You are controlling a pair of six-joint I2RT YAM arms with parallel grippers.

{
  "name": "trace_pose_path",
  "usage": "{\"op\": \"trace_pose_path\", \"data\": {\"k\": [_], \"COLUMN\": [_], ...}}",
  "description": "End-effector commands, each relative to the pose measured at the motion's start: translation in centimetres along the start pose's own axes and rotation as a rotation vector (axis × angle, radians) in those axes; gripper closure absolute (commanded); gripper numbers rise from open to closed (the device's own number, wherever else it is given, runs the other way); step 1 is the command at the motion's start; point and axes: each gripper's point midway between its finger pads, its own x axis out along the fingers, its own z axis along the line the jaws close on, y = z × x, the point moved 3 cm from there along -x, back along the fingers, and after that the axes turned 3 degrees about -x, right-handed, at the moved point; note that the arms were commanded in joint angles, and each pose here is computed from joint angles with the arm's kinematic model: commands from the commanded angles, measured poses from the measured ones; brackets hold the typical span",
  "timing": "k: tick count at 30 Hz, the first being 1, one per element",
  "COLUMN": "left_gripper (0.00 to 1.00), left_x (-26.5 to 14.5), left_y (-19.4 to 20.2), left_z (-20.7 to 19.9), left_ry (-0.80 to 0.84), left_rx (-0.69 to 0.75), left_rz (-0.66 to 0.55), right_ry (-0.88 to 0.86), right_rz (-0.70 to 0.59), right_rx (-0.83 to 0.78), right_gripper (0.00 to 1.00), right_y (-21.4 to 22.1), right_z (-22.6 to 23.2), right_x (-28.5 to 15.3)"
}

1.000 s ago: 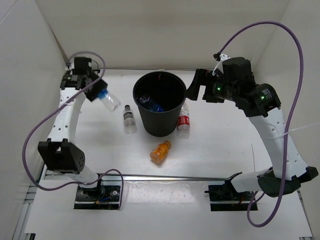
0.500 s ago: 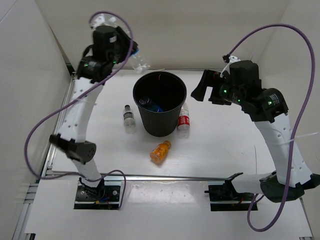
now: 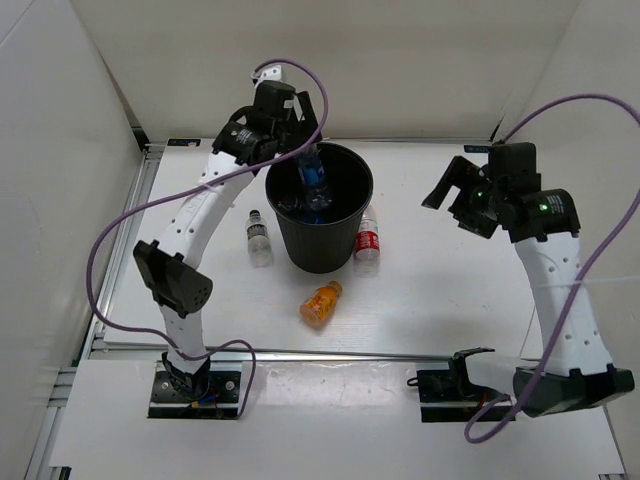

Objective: Put the plastic bottles in the bin

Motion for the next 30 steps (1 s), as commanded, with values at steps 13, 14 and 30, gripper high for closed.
{"op": "trace_pose_path", "data": {"k": [13,14,30], "left_gripper": [0.00,0.00,0.00], "left_x": [-14.7,-16.0,-18.7], "left_y": [5.7,6.0,9.1], "left_z": [11.0,11.7,14.9], "left_ry": [-0.208,-0.201,-0.297], "left_rx": [-0.076,-0.099,-0.058], "left_rz": [-0.039,-0.048,0.042], "right_ry": [-0.220,-0.216,-0.179], "right_rz": [0.400,0.411,0.641], "right_rx": [0.154,0.138,0.091], "right_gripper": [0.00,0.00,0.00], "right_y": [4.3,4.3,8.7], "right_z": [0.2,0.1,1.9], "right_x": [17.7,18.6,29.3]}}
